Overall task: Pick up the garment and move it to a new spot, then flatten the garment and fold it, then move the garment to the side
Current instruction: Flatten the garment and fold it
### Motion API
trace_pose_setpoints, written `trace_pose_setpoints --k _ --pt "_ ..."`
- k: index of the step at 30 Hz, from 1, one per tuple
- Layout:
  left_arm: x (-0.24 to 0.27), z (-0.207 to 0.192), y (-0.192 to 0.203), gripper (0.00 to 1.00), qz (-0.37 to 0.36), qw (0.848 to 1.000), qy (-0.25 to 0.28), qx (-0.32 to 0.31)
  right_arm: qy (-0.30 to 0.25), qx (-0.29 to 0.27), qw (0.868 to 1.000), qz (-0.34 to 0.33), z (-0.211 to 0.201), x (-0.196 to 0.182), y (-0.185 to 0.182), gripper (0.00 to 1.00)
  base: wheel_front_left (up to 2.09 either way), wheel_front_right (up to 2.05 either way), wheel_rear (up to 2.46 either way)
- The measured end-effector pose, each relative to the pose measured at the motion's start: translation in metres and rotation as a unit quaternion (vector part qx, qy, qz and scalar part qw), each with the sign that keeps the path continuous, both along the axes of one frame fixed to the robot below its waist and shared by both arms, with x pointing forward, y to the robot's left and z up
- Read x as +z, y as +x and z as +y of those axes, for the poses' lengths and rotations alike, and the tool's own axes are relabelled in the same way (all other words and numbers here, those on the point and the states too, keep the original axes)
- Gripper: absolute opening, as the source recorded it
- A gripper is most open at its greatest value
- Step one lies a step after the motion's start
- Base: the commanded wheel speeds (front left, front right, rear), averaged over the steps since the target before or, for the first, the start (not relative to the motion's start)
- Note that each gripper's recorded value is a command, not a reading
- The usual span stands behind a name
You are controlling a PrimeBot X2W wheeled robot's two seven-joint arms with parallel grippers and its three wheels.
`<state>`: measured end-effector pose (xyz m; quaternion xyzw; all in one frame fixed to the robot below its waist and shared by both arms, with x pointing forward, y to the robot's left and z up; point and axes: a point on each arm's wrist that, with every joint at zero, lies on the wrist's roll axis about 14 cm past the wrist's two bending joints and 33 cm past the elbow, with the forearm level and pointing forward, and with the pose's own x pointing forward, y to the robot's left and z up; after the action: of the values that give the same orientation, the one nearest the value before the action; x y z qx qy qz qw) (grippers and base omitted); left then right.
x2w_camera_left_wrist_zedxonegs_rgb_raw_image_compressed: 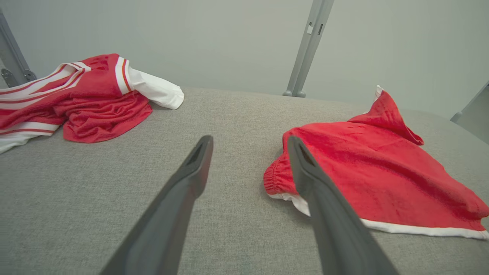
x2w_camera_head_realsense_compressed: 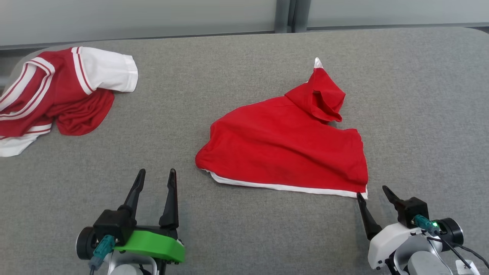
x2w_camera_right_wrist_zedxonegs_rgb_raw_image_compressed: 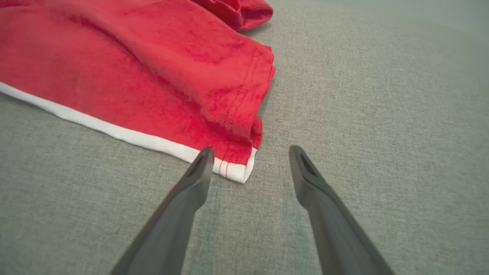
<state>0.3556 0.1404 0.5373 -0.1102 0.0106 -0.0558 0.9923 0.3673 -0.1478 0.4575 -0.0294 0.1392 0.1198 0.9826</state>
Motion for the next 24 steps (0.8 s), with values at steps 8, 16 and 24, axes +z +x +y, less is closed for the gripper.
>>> trace_pose_setpoints --k 8,16,24 --pt "-0.006 0.013 -0.001 1.00 0.009 1.000 0.005 0.019 0.004 0.028 0.999 0.025 0.020 -0.016 0.002 1.00 0.00 0.00 0.00" --pt "-0.006 0.015 0.000 1.00 0.009 1.000 0.006 0.021 0.004 0.025 0.999 0.048 0.019 -0.028 -0.008 1.00 0.00 0.00 0.00" --pt "-0.007 0.017 0.000 1.00 0.010 1.000 0.009 0.024 -0.008 0.032 0.998 0.055 0.020 -0.032 0.004 1.00 0.00 0.00 0.00"
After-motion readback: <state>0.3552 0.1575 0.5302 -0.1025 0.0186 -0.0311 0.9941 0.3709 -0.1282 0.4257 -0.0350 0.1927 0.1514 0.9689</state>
